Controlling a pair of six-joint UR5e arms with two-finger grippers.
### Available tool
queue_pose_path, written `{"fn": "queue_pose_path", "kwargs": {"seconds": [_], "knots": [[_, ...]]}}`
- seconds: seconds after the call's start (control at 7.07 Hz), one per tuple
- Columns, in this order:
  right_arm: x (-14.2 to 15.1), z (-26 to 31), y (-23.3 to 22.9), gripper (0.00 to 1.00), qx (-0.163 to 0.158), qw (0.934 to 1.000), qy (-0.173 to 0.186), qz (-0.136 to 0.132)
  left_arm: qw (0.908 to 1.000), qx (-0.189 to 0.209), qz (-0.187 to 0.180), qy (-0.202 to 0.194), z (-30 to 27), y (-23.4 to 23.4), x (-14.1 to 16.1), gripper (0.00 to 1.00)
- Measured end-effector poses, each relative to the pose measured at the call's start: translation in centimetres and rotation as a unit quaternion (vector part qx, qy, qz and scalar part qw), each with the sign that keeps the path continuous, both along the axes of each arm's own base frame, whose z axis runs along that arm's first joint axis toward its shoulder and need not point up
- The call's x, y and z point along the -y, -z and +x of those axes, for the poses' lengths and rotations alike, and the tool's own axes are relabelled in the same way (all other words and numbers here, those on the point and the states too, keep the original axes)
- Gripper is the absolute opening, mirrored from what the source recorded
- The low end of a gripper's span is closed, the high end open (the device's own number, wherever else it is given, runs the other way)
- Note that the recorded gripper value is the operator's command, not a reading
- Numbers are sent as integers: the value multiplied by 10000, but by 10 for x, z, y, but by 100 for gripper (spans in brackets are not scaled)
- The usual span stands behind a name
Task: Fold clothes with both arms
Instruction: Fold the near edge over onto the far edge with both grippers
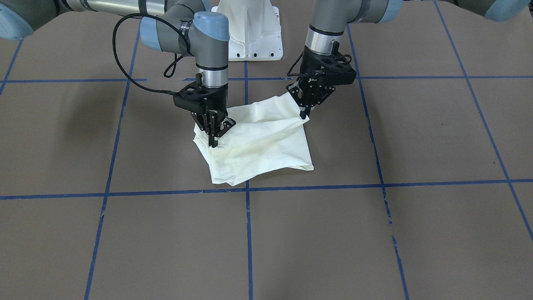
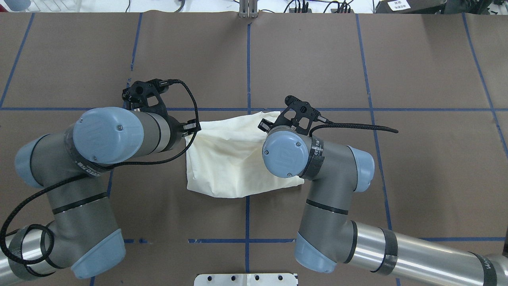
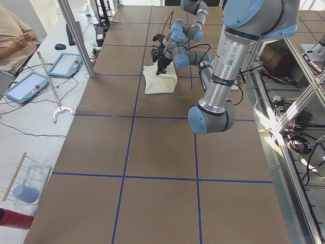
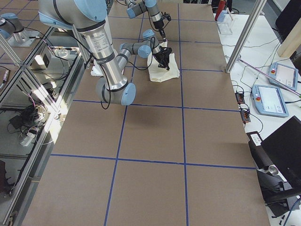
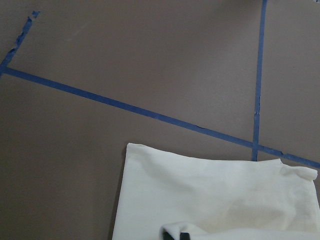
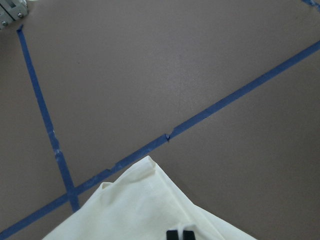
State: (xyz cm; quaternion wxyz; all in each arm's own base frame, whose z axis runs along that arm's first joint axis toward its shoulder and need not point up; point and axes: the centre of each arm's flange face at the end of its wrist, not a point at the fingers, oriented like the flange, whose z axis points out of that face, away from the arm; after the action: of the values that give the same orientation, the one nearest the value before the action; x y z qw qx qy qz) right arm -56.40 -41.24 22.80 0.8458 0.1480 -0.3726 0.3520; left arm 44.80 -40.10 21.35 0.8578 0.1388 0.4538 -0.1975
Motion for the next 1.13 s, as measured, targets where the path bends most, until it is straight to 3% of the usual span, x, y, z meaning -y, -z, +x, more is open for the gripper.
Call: {"fn": "queue_pose_path", "kwargs": {"seconds": [0.28,0.42,0.57,0.85,1.13], "knots": [[6,-10,-12,0,-110,9999,15,-25,10000,35,25,7,14,-17,12,0],[10,-18,-22,27,-153,9999,30,-32,10000,47,23,7,19,-23,15,0],[13,-24,-32,99,-204,9998,81,-1,10000,65,15,6,23,-27,16,99],[18,-26,-37,100,-413,9980,407,233,9997,180,139,-130,26,-32,16,100],[28,-4,-18,100,-298,9944,957,327,9971,233,451,-558,16,-28,18,100]]}}
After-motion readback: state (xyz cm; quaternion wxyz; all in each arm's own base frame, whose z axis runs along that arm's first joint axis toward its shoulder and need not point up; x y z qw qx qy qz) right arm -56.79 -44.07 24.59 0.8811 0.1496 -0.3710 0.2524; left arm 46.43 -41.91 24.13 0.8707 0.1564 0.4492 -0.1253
